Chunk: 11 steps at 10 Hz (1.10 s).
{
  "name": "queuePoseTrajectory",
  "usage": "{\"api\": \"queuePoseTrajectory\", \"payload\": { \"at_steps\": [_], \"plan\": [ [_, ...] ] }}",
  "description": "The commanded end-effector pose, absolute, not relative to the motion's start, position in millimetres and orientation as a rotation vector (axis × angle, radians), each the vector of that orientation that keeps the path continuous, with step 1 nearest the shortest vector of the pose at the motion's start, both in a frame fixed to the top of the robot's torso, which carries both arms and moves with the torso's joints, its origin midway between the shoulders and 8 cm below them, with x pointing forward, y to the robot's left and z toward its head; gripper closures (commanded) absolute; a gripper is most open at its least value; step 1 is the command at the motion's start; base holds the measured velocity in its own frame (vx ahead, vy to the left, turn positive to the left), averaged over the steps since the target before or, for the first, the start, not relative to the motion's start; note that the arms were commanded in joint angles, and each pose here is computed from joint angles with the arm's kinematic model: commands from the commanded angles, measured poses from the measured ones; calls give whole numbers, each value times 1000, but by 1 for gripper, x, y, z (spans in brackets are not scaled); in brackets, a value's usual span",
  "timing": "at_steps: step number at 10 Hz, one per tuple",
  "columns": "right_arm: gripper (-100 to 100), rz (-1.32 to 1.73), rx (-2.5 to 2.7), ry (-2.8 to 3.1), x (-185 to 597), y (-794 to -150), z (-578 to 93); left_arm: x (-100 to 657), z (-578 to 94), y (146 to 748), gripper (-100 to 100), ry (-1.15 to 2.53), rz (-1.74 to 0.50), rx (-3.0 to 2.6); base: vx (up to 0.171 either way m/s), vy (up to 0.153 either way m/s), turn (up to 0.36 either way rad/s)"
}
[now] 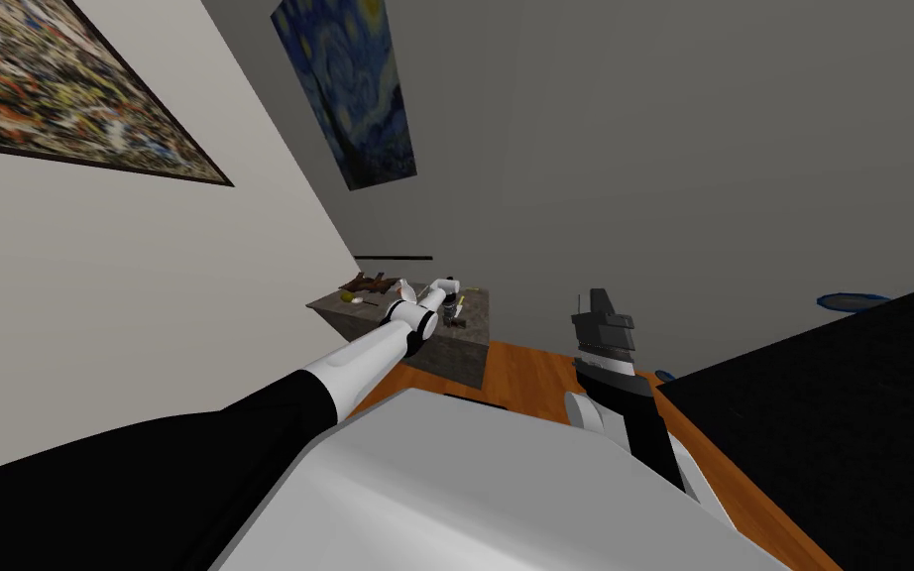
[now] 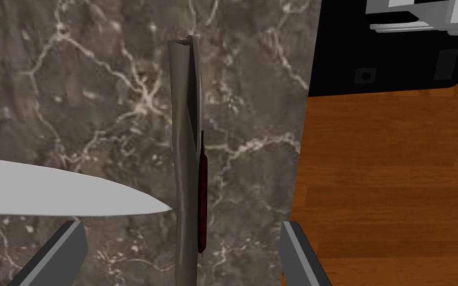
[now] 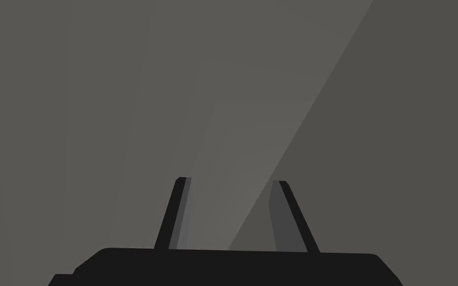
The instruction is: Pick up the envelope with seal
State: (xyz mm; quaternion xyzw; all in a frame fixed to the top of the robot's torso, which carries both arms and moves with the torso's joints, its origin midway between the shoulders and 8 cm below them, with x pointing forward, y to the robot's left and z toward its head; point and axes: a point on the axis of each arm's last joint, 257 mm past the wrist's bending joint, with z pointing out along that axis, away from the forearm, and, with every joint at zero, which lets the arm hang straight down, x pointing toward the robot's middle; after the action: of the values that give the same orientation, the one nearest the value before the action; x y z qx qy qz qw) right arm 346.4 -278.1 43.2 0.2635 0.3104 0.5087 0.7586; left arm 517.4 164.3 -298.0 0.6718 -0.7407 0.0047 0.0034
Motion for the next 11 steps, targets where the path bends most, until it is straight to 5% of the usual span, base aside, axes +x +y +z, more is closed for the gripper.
{"api": "queuePoseTrajectory", "payload": {
  "at_steps": [1, 2, 6, 7, 8, 11],
  "plan": [
    [0, 1108, 574, 676, 346, -278, 43, 517, -298, 164, -100, -2322, 15, 2106, -8, -5, -22],
    [0, 1108, 574, 676, 346, -278, 43, 518, -299, 165, 100, -2322, 17, 2107, 0, 0, 0],
    [0, 1108, 574, 676, 346, -278, 43, 517, -299, 165, 100, -2320, 15, 2108, 0, 0, 0],
    [0, 1108, 574, 676, 346, -278, 43, 517, -299, 165, 0, -2320, 15, 2108, 0, 0, 0],
    [0, 1108, 574, 676, 346, -278, 43, 518, -293, 159, 100, -2331, 16, 2097, 7, 9, 82],
    [0, 1108, 574, 676, 346, -278, 43, 518, -286, 150, 100, -2348, 21, 2080, 16, 14, 90]
  ]
}}
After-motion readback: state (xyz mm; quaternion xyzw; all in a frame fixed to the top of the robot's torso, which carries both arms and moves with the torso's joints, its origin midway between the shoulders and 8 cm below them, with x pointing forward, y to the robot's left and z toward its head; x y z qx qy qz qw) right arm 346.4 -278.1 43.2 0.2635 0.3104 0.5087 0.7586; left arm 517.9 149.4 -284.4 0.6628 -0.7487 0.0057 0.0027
